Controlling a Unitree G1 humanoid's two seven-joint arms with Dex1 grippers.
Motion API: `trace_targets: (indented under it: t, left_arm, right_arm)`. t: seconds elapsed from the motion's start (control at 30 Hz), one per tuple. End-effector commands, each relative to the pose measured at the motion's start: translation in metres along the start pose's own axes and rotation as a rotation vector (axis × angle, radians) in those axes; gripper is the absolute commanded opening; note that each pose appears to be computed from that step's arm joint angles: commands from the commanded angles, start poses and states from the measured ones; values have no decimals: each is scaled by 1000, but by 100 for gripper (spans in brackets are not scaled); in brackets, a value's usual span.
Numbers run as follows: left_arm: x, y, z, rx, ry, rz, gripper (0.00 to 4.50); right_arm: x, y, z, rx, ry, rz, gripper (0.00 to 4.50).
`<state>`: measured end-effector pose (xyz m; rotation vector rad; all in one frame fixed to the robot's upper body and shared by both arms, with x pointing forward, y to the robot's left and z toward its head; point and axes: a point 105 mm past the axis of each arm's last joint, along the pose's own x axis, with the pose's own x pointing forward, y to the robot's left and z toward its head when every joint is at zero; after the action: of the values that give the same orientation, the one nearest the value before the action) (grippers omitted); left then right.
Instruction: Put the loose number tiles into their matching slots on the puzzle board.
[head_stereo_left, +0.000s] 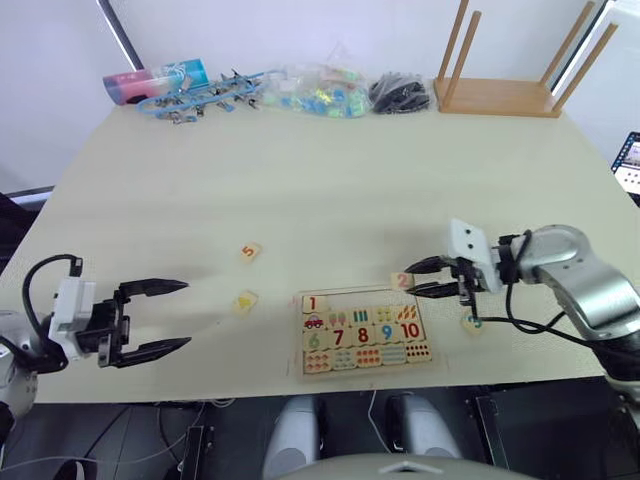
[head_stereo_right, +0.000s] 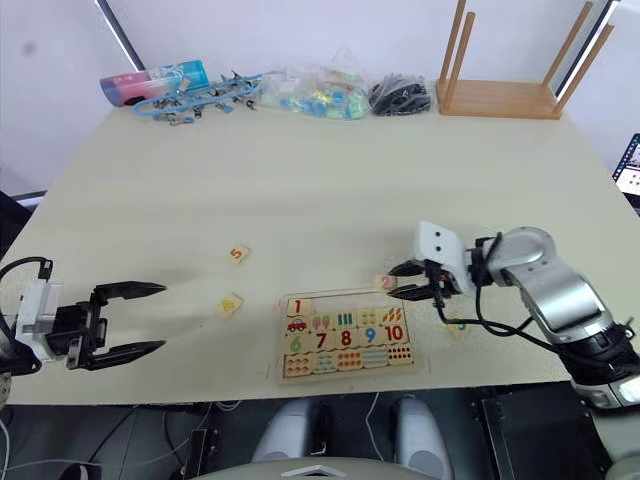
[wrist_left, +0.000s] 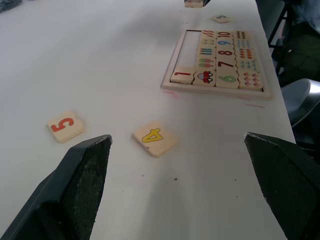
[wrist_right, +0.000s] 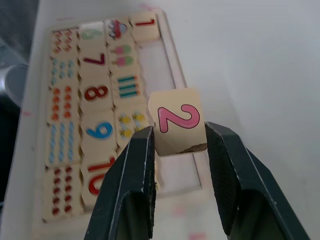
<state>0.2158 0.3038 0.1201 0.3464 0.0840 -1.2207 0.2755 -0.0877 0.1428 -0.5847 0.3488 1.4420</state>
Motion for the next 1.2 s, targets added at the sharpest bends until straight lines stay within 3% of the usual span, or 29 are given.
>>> trace_targets:
  t: [0.03, 0.67, 1.2]
  left_arm:
    - [-1, 0, 6, 35, -2, -27, 450]
    - [10, -7, 9, 38, -12, -107, 450]
    - [9, -10, 7, 30, -9, -104, 450]
  right_arm:
    - [8, 0, 14, -32, 43, 4, 94]
    - [69, 1, 48, -127, 196, -6, 94]
    - [89, 6, 40, -145, 290, -3, 94]
